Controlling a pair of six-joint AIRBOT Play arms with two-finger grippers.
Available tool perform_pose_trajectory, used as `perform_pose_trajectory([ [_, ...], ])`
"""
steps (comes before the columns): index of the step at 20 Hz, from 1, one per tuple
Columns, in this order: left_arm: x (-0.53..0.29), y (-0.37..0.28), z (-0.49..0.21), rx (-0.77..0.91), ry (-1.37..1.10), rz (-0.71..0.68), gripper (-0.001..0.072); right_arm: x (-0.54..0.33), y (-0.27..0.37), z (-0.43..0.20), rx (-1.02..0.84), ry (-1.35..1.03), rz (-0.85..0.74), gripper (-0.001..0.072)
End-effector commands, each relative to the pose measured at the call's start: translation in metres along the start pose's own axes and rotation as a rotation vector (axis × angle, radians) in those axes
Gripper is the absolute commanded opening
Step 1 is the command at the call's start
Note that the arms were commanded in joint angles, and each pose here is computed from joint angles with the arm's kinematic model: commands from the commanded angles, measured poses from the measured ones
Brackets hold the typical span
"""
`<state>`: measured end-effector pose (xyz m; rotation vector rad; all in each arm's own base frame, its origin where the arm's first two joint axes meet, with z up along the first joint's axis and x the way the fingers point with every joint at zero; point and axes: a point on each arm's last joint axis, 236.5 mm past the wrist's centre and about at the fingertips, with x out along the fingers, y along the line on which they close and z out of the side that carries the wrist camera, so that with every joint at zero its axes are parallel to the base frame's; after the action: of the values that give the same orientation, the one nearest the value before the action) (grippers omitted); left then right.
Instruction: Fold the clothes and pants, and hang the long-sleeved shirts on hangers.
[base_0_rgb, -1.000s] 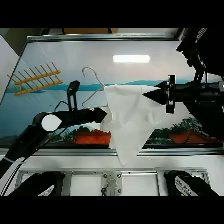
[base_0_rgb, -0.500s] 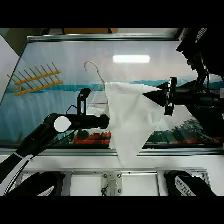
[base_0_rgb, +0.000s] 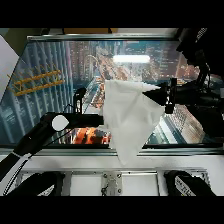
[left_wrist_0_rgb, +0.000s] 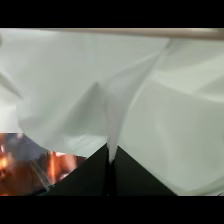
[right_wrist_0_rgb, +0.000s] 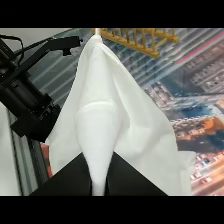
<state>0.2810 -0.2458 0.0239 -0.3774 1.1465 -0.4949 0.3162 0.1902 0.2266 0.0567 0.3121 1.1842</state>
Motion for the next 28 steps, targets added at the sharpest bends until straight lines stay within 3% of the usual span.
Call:
perform_pose_trajectory([
  [1,-0.015,0.016,0.014,-0.043,-0.04,0.02,0.002,-0.001,0.008,0.024,0.07,-0.1,0.035,0.0013],
  [7,-0.031,0.038,0.036,-0.108,-0.108,0.044,0.002,-0.01,0.017,0.067,0.139,-0.28,0.09,0.0012],
  [28,-0.084,0.099,0.084,-0.201,-0.217,0.134,0.002,-0.002,0.014,0.022,0.151,-0.086,0.062,0.0012],
])
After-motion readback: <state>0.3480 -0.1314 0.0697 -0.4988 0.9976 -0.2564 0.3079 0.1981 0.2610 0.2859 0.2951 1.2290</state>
